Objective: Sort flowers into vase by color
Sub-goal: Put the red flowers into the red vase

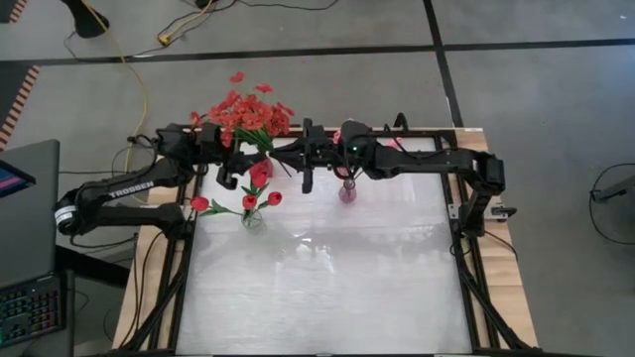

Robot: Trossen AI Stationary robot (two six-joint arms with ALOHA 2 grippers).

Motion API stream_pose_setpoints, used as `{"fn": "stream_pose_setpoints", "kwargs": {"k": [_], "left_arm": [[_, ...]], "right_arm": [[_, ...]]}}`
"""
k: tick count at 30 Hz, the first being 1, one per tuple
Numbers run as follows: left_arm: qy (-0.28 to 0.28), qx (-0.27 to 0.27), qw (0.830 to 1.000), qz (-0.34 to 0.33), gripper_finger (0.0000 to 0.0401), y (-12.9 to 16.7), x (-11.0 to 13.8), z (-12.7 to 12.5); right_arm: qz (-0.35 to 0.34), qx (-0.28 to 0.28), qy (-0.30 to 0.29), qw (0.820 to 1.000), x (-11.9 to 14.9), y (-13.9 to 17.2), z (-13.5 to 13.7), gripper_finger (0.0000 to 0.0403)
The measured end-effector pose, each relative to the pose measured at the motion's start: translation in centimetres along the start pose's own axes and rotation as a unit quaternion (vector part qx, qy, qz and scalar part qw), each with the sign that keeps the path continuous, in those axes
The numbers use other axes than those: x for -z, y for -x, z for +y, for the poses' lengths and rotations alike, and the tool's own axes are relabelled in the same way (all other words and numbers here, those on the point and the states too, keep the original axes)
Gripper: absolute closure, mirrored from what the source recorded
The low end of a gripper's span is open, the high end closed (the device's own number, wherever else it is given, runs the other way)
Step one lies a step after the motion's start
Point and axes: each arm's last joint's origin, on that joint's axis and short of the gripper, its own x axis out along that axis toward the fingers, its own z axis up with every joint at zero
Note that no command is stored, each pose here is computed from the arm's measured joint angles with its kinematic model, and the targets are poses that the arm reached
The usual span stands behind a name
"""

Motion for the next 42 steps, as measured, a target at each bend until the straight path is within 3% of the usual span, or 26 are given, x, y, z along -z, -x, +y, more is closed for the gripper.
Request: {"fn": "stream_pose_setpoints", "kwargs": {"k": [13,28,36,42], "left_arm": [[0.043,0.016,0.999,0.018,0.0208,-1.7,-0.2,0.6],[0.038,0.012,0.999,0.02,0.0305,-1.3,-0.6,0.3],[0.026,0.01,0.999,0.018,0.0388,-1.3,-0.7,0.3],[0.026,0.011,0.999,0.018,0.0386,-1.3,-0.7,0.3]], "right_arm": [[0.002,0.005,0.002,1.0,0.0,0.0,-0.1,0.0362],[0.0,0.003,0.011,1.0,-0.1,0.0,0.0,0.036],[0.0,0.0,0.011,1.0,-0.1,0.0,0.1,0.0323],[-0.003,0.0,0.011,1.0,-0.2,0.1,0.0,0.026]]}}
